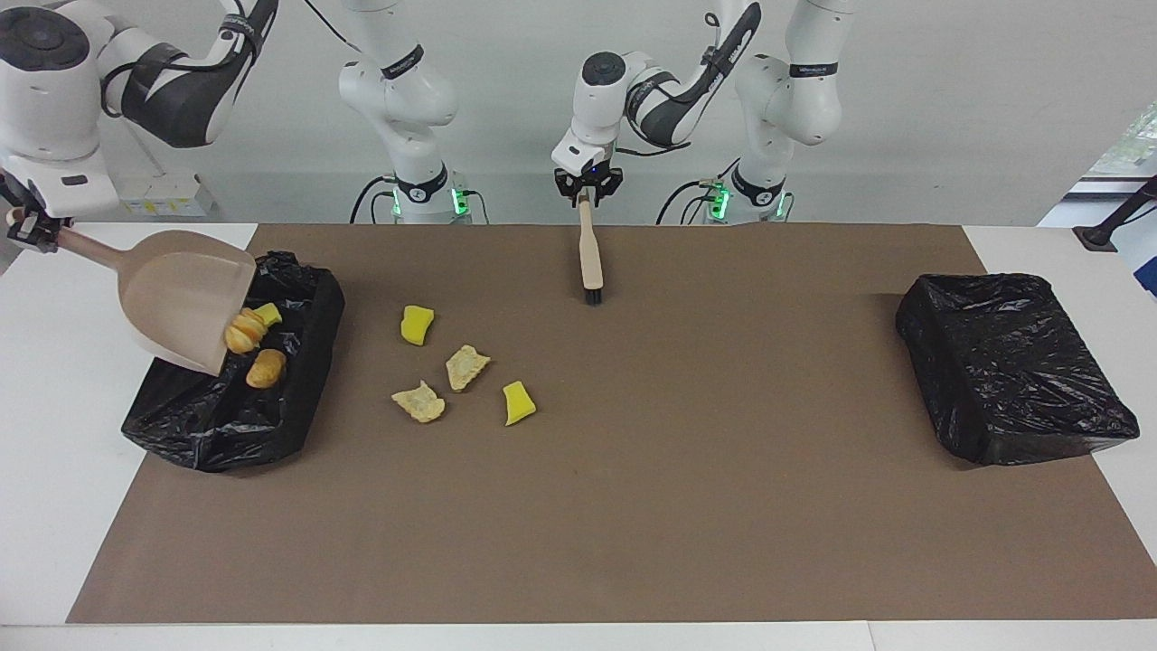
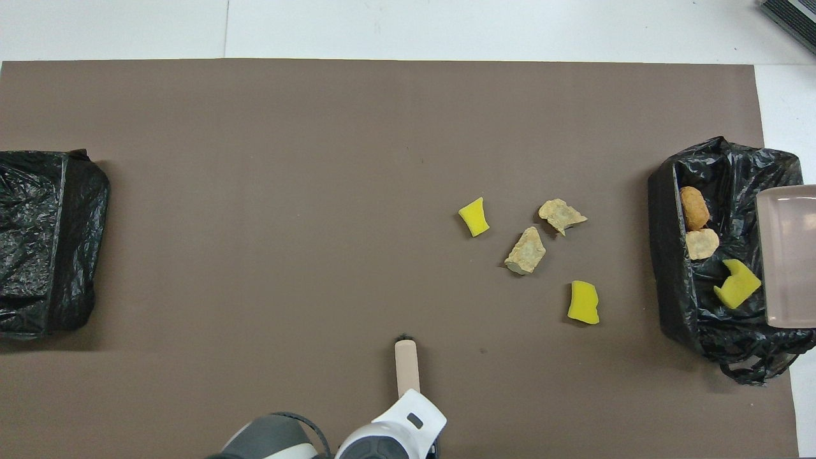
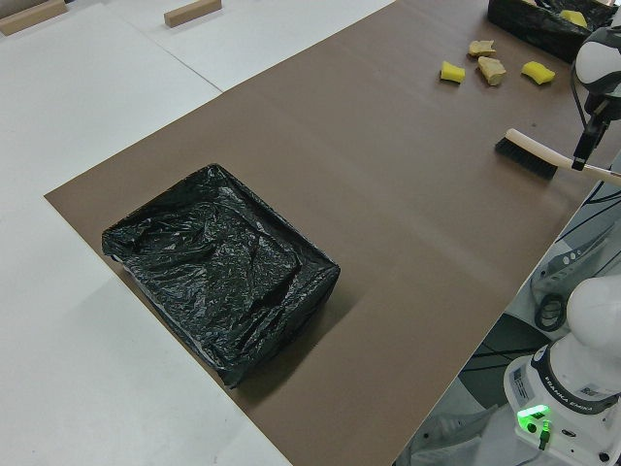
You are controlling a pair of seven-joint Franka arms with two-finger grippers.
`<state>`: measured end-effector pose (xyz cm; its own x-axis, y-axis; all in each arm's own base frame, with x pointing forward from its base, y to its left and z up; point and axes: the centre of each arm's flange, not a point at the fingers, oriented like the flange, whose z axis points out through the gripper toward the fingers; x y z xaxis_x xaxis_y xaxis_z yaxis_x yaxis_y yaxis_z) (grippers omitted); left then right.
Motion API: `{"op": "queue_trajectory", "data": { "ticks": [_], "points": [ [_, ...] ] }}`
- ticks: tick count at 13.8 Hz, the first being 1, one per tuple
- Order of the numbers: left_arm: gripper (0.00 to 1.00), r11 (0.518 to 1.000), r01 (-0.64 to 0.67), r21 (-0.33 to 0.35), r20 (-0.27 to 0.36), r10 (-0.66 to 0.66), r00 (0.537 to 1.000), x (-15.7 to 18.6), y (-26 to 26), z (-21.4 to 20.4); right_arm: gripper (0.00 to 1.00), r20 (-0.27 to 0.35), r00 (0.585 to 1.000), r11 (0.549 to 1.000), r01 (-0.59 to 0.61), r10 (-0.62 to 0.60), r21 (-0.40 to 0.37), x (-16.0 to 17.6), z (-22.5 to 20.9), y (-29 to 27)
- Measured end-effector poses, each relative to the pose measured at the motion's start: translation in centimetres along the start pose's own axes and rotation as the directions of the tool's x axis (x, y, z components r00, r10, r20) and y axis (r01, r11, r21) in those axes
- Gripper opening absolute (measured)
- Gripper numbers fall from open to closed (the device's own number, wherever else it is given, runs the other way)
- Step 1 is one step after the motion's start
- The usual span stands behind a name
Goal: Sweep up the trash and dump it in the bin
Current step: 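Carry the empty dustpan back toward the table center with the right gripper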
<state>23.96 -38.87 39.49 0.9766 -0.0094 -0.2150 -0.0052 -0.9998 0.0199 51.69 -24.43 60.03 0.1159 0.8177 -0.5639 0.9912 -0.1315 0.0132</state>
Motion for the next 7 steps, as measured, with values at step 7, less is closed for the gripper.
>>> {"op": "queue_trajectory", "data": {
  "ticks": [7],
  "points": [
    [1.0, 1.0, -0.005, 0.008, -0.131, 0.006, 0.991, 13.2, -15.2, -8.6, 0.33, -0.199, 0.922, 0.941, -0.312, 0.333, 0.131, 9.7, -4.9, 0.2]
  ]
}}
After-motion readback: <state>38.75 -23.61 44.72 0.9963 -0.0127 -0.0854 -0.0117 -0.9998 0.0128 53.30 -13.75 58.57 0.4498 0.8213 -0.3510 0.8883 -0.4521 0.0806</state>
